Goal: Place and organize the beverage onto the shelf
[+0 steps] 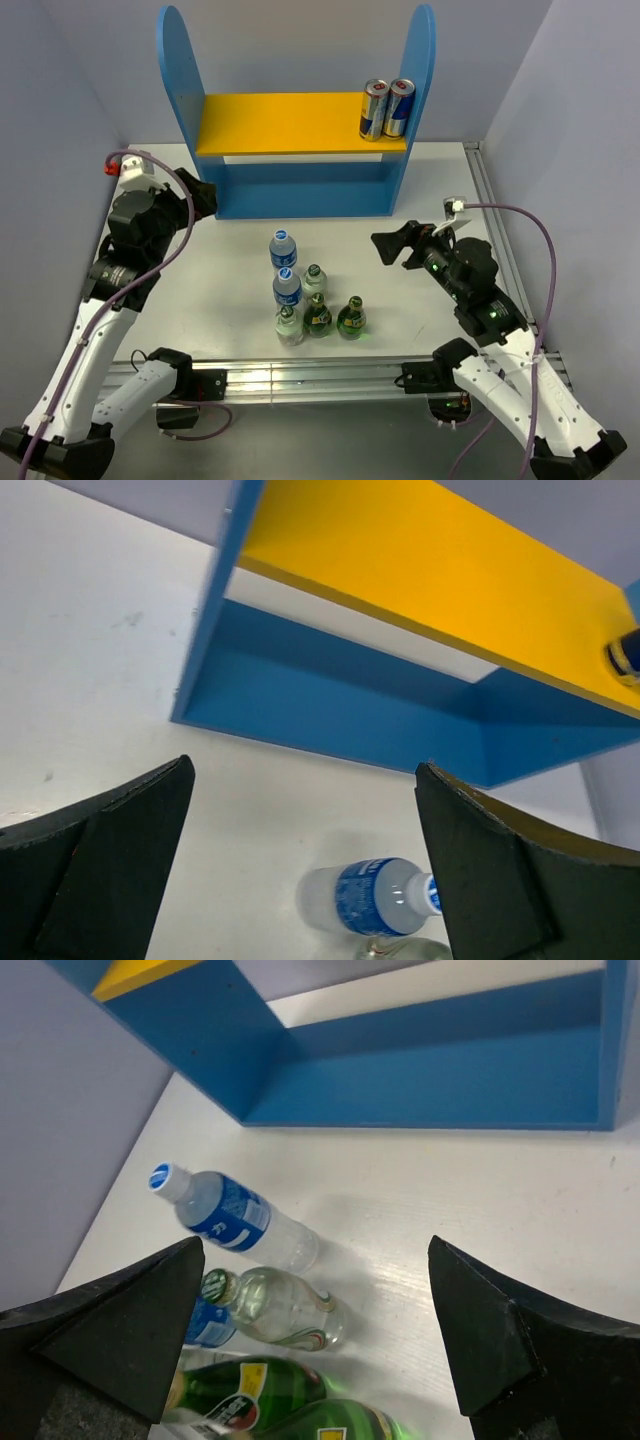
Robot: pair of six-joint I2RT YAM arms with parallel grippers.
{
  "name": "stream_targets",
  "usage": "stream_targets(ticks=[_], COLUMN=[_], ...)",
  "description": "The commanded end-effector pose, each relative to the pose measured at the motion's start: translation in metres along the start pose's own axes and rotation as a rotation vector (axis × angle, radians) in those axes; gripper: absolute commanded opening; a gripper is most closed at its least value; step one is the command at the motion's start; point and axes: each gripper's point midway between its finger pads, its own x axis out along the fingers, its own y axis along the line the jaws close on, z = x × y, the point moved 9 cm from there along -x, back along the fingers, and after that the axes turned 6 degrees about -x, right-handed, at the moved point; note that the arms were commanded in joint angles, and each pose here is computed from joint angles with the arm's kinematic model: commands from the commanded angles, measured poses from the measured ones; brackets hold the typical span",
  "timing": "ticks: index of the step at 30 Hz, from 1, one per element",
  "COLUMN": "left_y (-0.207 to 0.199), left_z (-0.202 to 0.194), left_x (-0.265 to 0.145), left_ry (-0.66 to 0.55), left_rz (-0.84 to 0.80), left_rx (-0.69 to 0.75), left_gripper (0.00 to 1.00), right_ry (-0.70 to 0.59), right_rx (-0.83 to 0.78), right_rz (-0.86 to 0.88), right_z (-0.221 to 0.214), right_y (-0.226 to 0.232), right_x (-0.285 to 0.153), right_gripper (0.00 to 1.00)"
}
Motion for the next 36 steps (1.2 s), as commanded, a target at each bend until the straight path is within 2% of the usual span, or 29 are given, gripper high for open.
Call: stream_targets(ticks=[1,4,5,8,9,12,15,17,21,30,36], left_y=[0.014,0.027,0.028,0.027,0.027,0.031,0.033,0.033,0.034,0.034,0.034], left_z=[0.006,-0.013,-0.016,-0.016,-0.015,-0.015,-0.014,-0.014,-0.013,-0.015,-0.015], left_x=[-0.016,-0.012,-0.012,-0.013,-0.013,-0.014,-0.016,-0.018,-0.019,-0.018,-0.019], left_ry=[0.000,0.032,0.046,0.047,0.043,0.035,0.019,0.013,0.010,0.020,0.017], left_rz=[0.135,0.135,0.125,0.115,0.114,0.138,0.146,0.151,0.153,0.152,0.150], left_rx=[0.088,0.135,0.140,0.134,0.137,0.138,0.140,0.138,0.138,0.138,0.136], left_gripper=[0.99,0.99,0.99,0.99,0.99,0.99,0.99,0.99,0.99,0.99,0.99], right_ry=[-0.068,-0.117,-0.138,-0.081,-0.085,-0.134,-0.171,-0.178,-0.137,-0.043,-0.016], right_rx=[-0.066,-0.087,-0.078,-0.075,-0.112,-0.206,-0.192,-0.230,-0.246,-0.190,-0.202], right_rz=[0.016,0.016,-0.056,-0.257,-0.419,-0.529,-0.520,-0.456,-0.364,-0.249,-0.246], right_z=[0.018,0.013,0.012,-0.002,-0.010,-0.027,-0.035,-0.042,-0.067,-0.103,-0.124], right_y=[0.013,0.017,0.015,0.008,0.006,0.030,0.042,0.056,0.081,0.093,0.092], right_x=[-0.017,-0.030,-0.032,-0.031,-0.029,-0.036,-0.047,-0.046,-0.043,-0.036,-0.030], right_gripper=[1.00,1.00,1.00,1.00,1.00,1.00,1.00,1.00,1.00,1.00,1.00])
